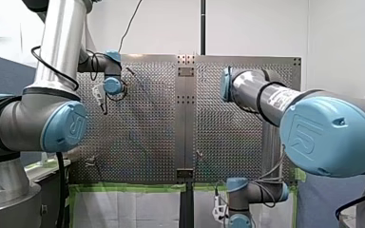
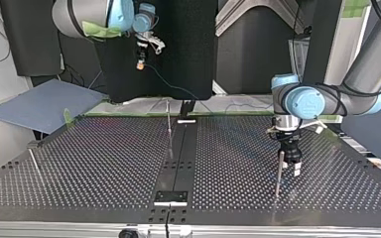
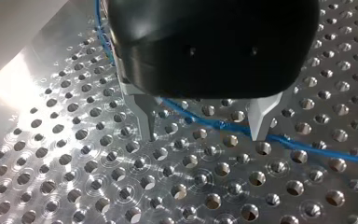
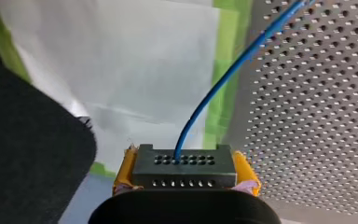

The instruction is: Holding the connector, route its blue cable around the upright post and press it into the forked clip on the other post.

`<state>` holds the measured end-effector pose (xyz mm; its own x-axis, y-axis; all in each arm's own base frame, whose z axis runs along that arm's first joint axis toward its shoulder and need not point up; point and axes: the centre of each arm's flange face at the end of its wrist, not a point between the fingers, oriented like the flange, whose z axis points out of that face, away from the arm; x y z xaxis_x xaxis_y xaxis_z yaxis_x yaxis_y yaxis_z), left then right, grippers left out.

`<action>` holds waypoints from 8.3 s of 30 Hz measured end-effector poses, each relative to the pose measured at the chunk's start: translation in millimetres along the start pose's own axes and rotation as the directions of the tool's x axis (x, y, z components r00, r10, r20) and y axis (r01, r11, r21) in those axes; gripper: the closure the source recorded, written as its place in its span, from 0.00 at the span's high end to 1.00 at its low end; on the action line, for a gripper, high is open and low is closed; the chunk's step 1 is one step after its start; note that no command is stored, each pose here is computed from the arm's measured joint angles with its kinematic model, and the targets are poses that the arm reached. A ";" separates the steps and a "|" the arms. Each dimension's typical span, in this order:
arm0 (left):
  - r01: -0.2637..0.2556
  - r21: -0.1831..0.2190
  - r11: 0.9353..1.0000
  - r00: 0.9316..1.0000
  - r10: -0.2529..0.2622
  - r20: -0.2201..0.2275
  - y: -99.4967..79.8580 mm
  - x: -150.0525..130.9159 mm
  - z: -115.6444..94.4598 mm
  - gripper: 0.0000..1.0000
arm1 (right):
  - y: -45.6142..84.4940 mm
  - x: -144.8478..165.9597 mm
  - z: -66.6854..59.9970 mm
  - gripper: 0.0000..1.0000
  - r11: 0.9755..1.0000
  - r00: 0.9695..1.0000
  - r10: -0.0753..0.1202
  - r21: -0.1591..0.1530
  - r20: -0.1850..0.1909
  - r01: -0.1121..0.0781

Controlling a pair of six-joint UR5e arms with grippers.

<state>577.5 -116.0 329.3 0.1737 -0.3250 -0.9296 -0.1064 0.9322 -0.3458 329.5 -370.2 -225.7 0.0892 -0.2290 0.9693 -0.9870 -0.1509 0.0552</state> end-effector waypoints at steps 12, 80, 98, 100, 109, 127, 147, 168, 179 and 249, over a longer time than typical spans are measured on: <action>0.000 -0.001 1.000 1.000 0.000 0.000 0.3 -0.1 0.0 1.00 | 12.8 -60.2 -28.5 0.08 0.997 0.993 -0.075 0.007 0.096 0.074; 0.001 0.004 1.000 1.000 -0.001 -0.025 -8.2 4.9 -6.3 1.00 | -29.3 202.5 7.2 0.08 0.987 0.993 -0.110 0.114 -0.047 0.115; 0.018 0.009 1.000 0.999 -0.017 -0.032 -12.2 6.6 -8.6 1.00 | -27.6 258.2 3.9 0.08 0.990 0.987 -0.081 0.101 -0.139 0.095; 0.020 0.008 1.000 0.999 -0.020 -0.033 -12.1 6.8 -8.7 1.00 | -27.8 257.9 3.6 0.08 0.990 0.987 -0.081 0.102 -0.138 0.096; 0.029 0.006 1.000 0.999 -0.028 -0.038 -12.2 7.3 -9.4 1.00 | -26.4 238.8 1.5 0.08 0.988 0.988 -0.105 0.101 -0.111 0.116; 0.024 -0.150 0.988 0.989 -0.045 -0.138 9.7 17.9 -42.9 1.00 | -26.6 226.6 1.3 0.08 0.987 0.989 -0.112 0.104 -0.100 0.122; -0.141 -0.274 0.951 0.981 0.098 -0.167 24.7 -52.1 -90.8 1.00 | -29.0 227.8 1.6 0.08 0.987 0.988 -0.102 0.109 -0.112 0.115; -0.122 -0.090 0.988 0.992 0.118 -0.049 -38.2 -188.1 -107.4 1.00 | -27.4 229.1 3.7 0.08 0.989 0.988 -0.095 0.105 -0.120 0.108; -0.113 -0.003 0.994 0.993 0.113 -0.036 -59.3 -236.5 -144.2 1.00 | -26.8 229.4 4.4 0.08 0.989 0.988 -0.094 0.103 -0.123 0.106; -0.201 0.029 0.979 0.935 0.201 -0.291 -70.7 -197.8 -187.0 1.00 | -26.7 229.3 4.3 0.08 0.989 0.988 -0.094 0.103 -0.120 0.106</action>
<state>367.6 -147.3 513.8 -0.1443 -0.1628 -0.9761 -0.1105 0.9829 -0.1476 376.9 -422.8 -5.9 0.1647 -0.0967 0.9816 -0.9528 -0.2731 0.1329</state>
